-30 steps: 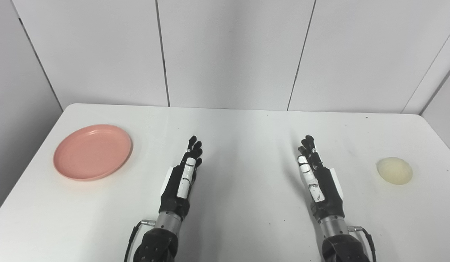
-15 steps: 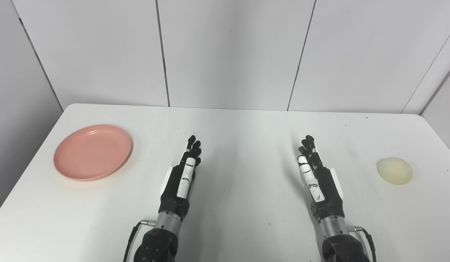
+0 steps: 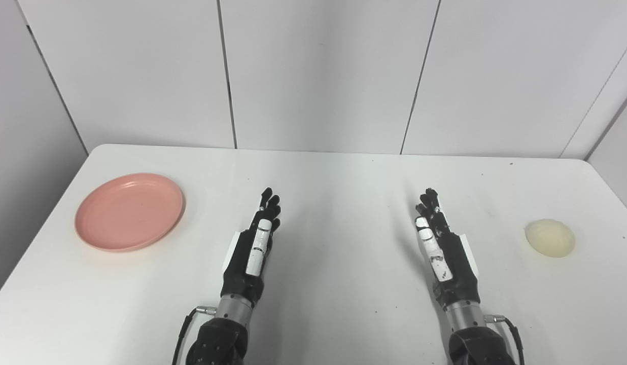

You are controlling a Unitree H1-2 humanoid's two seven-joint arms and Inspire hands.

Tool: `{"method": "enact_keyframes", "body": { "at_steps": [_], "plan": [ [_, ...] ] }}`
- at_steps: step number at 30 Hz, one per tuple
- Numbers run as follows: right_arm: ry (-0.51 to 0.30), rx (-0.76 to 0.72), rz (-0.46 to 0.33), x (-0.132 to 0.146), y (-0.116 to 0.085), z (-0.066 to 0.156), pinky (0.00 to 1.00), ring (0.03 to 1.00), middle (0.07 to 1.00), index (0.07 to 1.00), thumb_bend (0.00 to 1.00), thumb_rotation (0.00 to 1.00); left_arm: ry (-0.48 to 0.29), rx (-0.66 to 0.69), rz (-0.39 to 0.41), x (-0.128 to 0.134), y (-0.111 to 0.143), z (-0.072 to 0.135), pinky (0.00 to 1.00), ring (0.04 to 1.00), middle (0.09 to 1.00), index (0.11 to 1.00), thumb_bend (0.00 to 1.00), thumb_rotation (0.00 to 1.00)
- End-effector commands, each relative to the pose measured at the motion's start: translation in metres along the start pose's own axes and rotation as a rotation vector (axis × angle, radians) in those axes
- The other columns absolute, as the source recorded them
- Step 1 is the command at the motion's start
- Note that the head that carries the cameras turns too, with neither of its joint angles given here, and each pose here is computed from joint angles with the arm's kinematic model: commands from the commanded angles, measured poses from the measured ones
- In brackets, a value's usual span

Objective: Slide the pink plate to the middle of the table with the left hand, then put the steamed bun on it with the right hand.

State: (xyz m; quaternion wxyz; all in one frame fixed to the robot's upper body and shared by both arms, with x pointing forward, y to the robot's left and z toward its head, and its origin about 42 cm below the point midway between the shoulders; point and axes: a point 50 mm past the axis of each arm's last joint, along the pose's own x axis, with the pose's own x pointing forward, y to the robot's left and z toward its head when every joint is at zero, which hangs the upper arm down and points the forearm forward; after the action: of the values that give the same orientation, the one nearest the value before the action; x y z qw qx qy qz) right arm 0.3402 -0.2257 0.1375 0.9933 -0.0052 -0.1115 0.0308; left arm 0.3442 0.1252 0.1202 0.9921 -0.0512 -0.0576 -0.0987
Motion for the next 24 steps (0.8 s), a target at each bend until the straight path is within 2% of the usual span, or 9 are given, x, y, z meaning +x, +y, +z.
{"method": "enact_keyframes", "body": {
  "at_steps": [1,7,13,16,20,24],
  "plan": [
    [-0.004,0.011,0.005,-0.0026,0.0038,-0.0033,1.00,0.993,0.993,1.000,0.58,0.81,0.028,0.006,0.007,-0.0071,0.0066,-0.0101,1.00,1.000,1.000,1.000,0.62,1.00],
    [-0.004,0.017,-0.001,-0.0026,0.0043,-0.0039,1.00,0.984,0.984,1.000,0.58,0.80,0.013,0.020,0.009,-0.0070,0.0063,-0.0099,1.00,1.000,1.000,1.000,0.59,1.00],
    [-0.008,0.017,-0.003,-0.0028,0.0050,-0.0028,1.00,0.981,0.984,1.000,0.58,0.80,0.034,0.013,0.003,-0.0078,0.0064,-0.0093,1.00,1.000,1.000,1.000,0.62,1.00],
    [-0.008,0.015,-0.005,-0.0029,0.0051,-0.0026,1.00,0.983,0.984,1.000,0.59,0.79,0.026,-0.016,0.006,-0.0078,0.0057,-0.0085,1.00,1.000,1.000,1.000,0.61,1.00],
    [-0.007,0.017,0.001,-0.0030,0.0048,-0.0029,1.00,0.984,0.987,1.000,0.57,0.80,0.018,0.009,-0.001,-0.0075,0.0066,-0.0088,1.00,1.000,1.000,1.000,0.60,1.00],
    [-0.002,0.014,0.001,-0.0029,0.0040,-0.0045,1.00,0.985,0.986,1.000,0.60,0.80,0.023,0.012,-0.002,-0.0077,0.0067,-0.0089,1.00,1.000,1.000,1.000,0.60,1.00]
  ]
}}
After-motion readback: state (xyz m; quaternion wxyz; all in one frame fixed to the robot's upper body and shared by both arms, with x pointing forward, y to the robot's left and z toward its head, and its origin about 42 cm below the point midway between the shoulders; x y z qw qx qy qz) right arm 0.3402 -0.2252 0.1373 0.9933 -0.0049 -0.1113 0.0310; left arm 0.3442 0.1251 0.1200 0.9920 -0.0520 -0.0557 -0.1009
